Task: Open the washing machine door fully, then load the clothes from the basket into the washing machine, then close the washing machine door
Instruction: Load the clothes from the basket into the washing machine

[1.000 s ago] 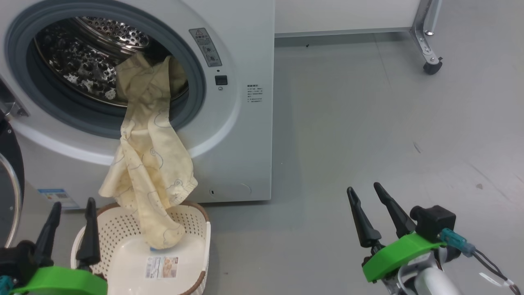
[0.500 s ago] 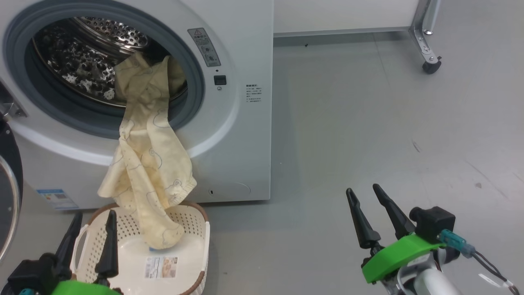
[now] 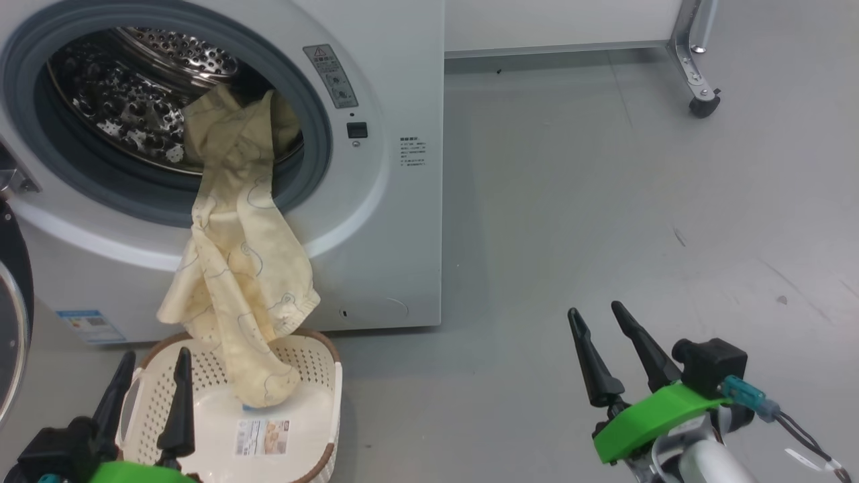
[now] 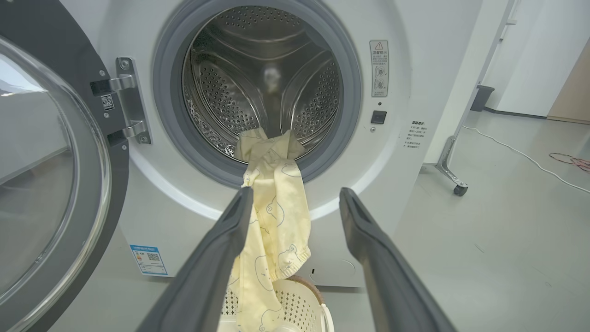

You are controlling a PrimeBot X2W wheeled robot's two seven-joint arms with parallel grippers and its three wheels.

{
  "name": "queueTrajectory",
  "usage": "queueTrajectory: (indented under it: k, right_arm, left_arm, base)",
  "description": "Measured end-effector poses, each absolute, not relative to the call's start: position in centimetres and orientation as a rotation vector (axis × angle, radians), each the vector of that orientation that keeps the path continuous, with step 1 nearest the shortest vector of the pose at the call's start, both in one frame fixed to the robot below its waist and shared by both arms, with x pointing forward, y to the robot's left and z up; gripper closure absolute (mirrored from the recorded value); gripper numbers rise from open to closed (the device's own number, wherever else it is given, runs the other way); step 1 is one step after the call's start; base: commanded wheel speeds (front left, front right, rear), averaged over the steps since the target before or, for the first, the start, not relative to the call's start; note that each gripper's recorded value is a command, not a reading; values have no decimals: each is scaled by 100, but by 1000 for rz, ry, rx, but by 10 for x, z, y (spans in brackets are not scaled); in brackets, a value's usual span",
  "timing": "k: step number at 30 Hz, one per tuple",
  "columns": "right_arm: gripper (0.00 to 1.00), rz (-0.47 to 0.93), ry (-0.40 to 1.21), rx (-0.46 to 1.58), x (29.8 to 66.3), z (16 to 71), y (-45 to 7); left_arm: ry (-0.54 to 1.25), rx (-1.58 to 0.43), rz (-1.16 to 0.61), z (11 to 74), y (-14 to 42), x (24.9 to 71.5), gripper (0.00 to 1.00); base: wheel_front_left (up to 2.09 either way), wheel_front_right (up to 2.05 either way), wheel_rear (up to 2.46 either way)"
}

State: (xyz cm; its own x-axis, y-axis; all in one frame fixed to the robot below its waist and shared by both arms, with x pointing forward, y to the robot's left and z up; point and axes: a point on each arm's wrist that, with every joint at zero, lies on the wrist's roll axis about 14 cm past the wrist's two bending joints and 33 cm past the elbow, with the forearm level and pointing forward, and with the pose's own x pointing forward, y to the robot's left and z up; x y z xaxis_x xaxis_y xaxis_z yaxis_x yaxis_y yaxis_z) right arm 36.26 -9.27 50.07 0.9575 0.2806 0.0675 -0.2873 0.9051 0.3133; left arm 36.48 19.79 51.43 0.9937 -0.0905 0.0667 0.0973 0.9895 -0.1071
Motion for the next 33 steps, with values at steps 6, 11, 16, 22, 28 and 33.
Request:
queueTrajectory:
  k: [6, 11, 16, 22, 28, 33]
  right_arm:
    - [0, 294, -19, 327, 363, 500, -92]
    - [0, 294, -16, 327, 363, 499, -92]
    - [0, 294, -14, 328, 363, 498, -92]
    - [0, 290, 2, 330, 365, 493, -93]
    - [0, 286, 30, 327, 372, 483, -93]
    - [0, 287, 52, 316, 389, 473, -92]
  left_arm:
    - [-54, -115, -99, 511, 196, 365, 0]
    - [-58, -118, -94, 511, 198, 365, 0]
    - [-51, -123, -93, 508, 197, 365, 0]
    - [-17, -132, -93, 497, 196, 368, 0]
    - [41, -139, -102, 477, 194, 379, 0]
    - [53, -156, -122, 470, 191, 409, 0]
  base:
    - [0, 0, 0]
    - [0, 0, 0]
    - [0, 0, 0]
    - [0, 0, 0]
    - [0, 0, 0]
    - [0, 0, 0]
